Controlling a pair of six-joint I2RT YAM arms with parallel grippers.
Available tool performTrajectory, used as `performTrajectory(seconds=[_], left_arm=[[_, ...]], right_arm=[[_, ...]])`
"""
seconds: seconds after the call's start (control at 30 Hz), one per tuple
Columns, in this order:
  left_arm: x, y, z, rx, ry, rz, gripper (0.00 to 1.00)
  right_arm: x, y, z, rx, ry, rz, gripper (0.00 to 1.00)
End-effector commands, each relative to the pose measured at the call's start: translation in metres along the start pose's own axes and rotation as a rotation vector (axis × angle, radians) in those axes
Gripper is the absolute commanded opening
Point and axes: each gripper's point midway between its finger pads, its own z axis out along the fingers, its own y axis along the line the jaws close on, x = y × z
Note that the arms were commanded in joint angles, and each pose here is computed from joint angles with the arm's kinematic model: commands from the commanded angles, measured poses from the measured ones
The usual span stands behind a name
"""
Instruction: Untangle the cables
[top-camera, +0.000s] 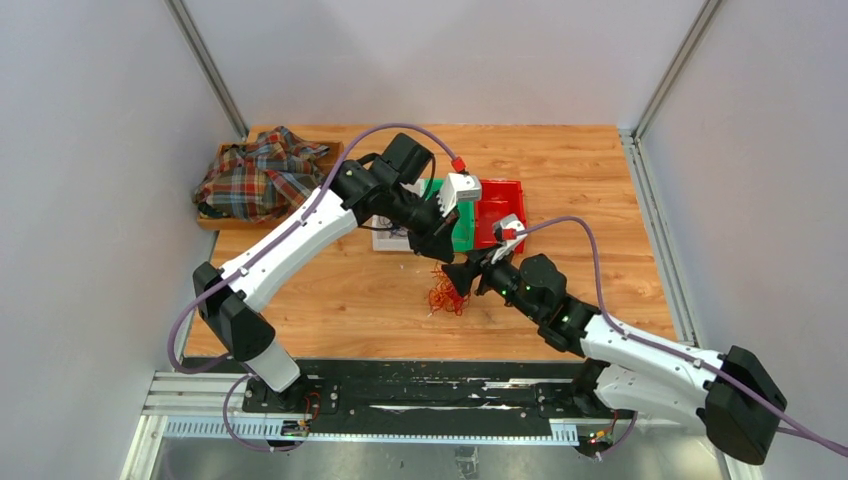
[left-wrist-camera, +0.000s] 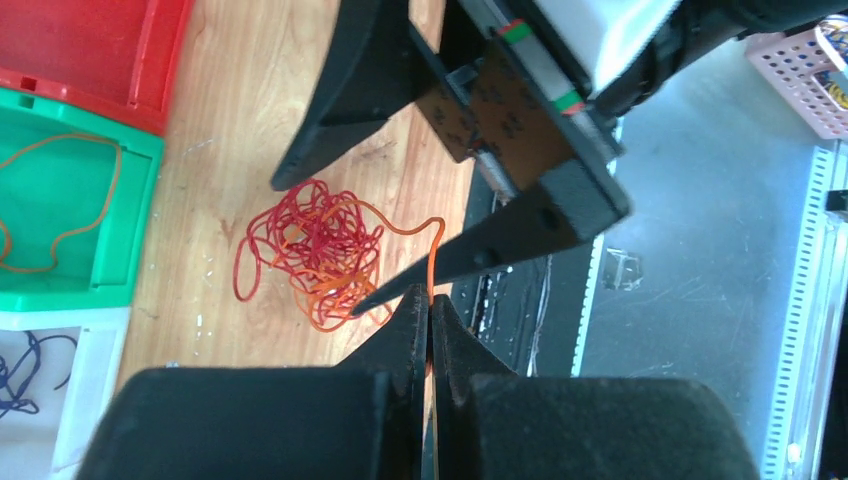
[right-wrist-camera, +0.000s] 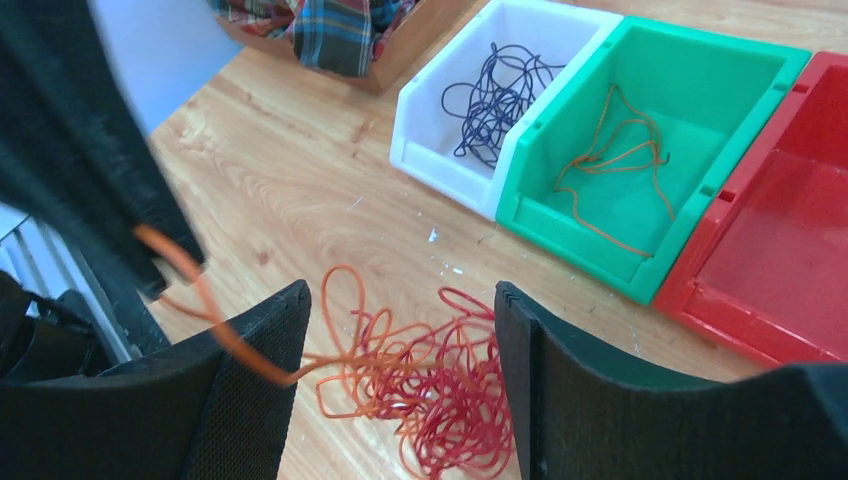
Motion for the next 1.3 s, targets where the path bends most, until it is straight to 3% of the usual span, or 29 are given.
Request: performTrajectory(seconds=[0.0, 0.4, 0.93, 1.07, 1.27], left_arm=[[-0.017, -0.027, -0.018, 0.058, -0.065, 0.018, 0.01], [-0.071, -0.055, -0.056, 0.079, -0.212, 0.109, 0.01], [-0.152, -0.066, -0.136, -0.161, -0.455, 0.347, 0.00], [-0.149, -0.060, -0.135, -0.188, -0.443, 0.347, 0.00], [-0.127, -0.042, -0.115, -0.205, -0.364, 0.309, 0.00]], right_arm=[[-0.035, 0.005, 0.014, 0.029, -0.129, 0.038, 0.66], [0.014, -0.010, 0.036, 0.138, -0.050, 0.084, 0.64], [0.078, -0.051, 0.011, 0.312, 0.040, 0.155, 0.64], [0.063, -0.053, 0.008, 0.322, 0.006, 0.132, 0.65], [-0.009, -0.051, -0.009, 0.318, -0.161, 0.047, 0.72]])
